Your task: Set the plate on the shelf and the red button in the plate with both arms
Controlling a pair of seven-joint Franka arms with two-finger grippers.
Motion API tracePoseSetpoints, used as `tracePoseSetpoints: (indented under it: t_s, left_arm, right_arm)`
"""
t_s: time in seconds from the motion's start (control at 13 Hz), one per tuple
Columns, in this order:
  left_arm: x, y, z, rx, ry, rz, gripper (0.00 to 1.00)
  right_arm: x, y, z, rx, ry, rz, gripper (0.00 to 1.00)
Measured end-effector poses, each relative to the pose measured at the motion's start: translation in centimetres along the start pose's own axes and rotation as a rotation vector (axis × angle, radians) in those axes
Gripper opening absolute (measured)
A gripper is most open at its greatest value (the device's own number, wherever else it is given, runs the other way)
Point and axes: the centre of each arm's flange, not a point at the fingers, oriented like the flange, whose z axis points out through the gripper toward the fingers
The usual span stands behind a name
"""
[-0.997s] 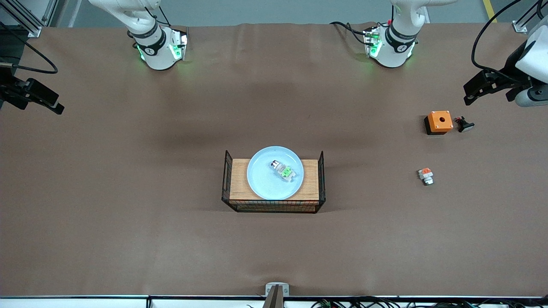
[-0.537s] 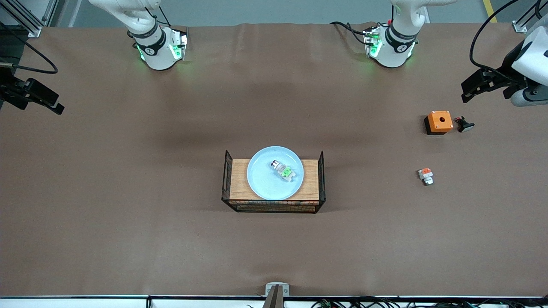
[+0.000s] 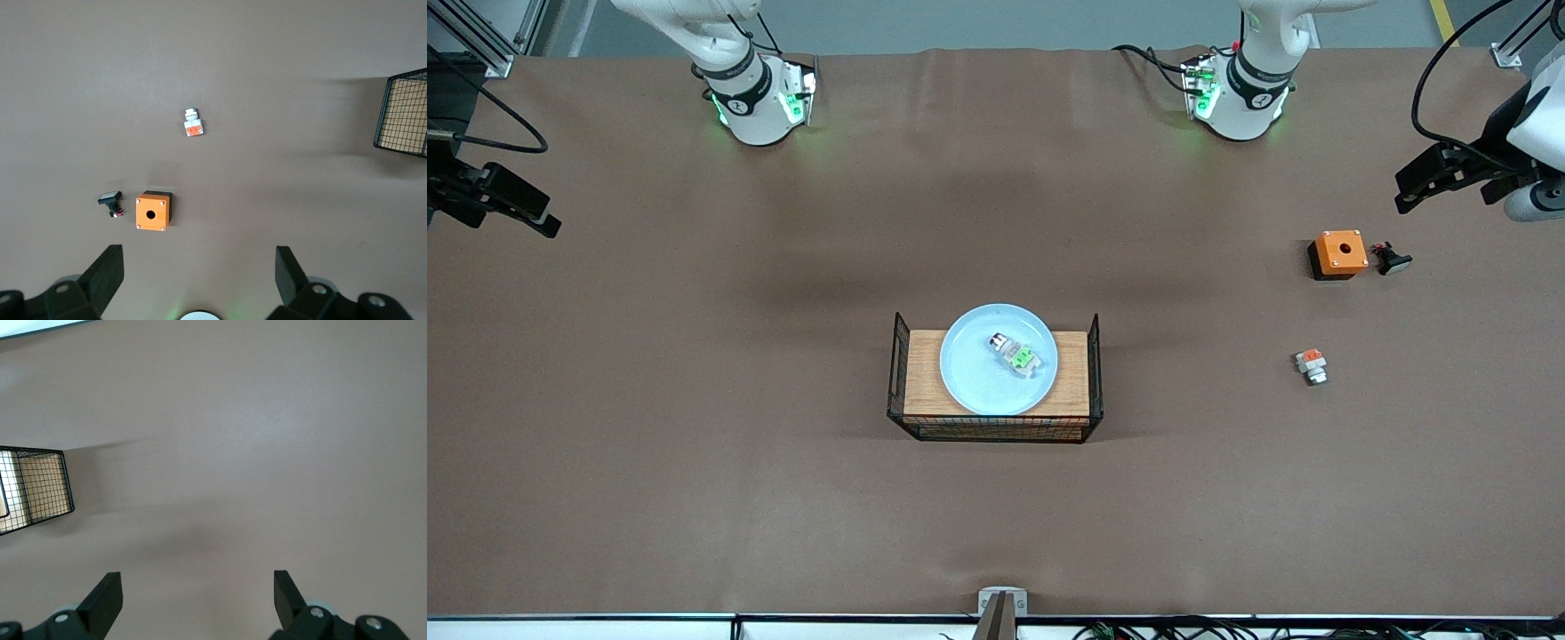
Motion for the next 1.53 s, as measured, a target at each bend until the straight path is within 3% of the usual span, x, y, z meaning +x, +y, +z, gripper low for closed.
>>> tracePoseSetpoints:
  t_s: [1.53]
  left_arm:
    - [0.1, -1.9, -0.3, 0.000, -0.006, -0.036, 1.00]
  right_arm:
    - [0.0, 0.0, 0.0, 0.000, 0.002, 0.000, 1.00]
